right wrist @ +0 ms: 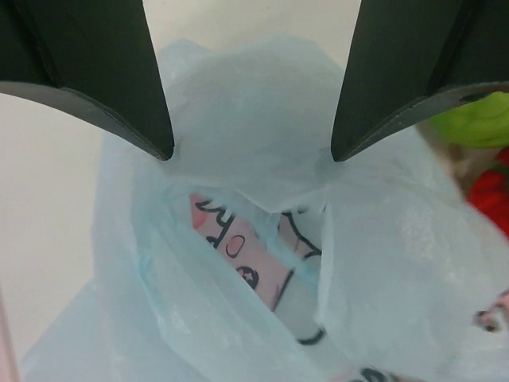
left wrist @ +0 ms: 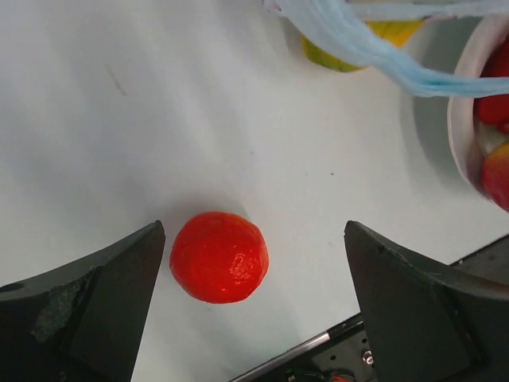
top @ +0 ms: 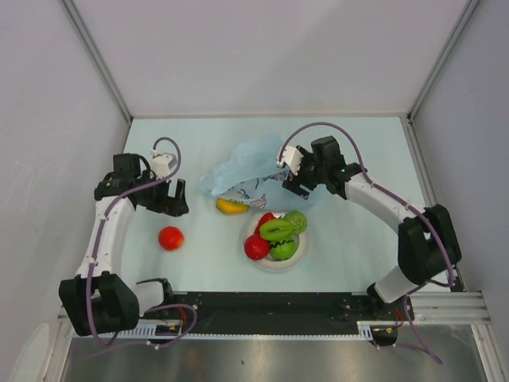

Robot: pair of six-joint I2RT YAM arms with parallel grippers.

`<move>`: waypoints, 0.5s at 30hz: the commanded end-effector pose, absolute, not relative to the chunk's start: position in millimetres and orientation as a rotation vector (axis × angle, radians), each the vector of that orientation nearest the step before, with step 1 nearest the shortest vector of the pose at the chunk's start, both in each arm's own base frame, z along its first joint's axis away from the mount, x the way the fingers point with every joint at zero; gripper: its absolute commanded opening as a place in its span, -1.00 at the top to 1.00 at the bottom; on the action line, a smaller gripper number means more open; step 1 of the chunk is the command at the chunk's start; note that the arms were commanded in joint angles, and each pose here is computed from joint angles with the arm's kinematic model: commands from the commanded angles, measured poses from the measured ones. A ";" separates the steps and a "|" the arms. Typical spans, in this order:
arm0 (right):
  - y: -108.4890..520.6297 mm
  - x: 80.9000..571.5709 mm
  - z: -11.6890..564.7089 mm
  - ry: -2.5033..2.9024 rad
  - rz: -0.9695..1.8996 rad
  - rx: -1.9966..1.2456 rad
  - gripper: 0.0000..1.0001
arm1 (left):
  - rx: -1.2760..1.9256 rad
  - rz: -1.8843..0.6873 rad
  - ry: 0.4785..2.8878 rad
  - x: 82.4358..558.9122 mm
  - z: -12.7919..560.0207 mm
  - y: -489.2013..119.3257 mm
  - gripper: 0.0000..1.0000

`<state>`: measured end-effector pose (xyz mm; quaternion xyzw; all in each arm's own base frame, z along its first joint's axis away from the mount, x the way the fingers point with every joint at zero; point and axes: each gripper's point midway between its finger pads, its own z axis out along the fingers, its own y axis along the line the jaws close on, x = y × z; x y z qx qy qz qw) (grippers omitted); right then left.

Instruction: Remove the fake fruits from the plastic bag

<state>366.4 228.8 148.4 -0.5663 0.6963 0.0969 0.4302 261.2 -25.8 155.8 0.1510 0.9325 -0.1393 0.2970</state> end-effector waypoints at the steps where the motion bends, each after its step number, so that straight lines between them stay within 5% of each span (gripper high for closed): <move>1: 200.3 449.8 140.7 1.822 0.092 -1.144 -0.68 | 0.616 -0.514 2.431 260.5 133.8 -57.1 -1.00; 7: 104.2 578.5 183.5 1.900 0.000 -0.591 -0.59 | 0.973 -0.490 2.303 284.7 124.3 -111.3 -1.00; 15: 105.8 554.6 205.9 1.907 0.132 -0.582 -0.63 | 1.344 -0.423 2.115 317.9 126.8 -158.2 -1.00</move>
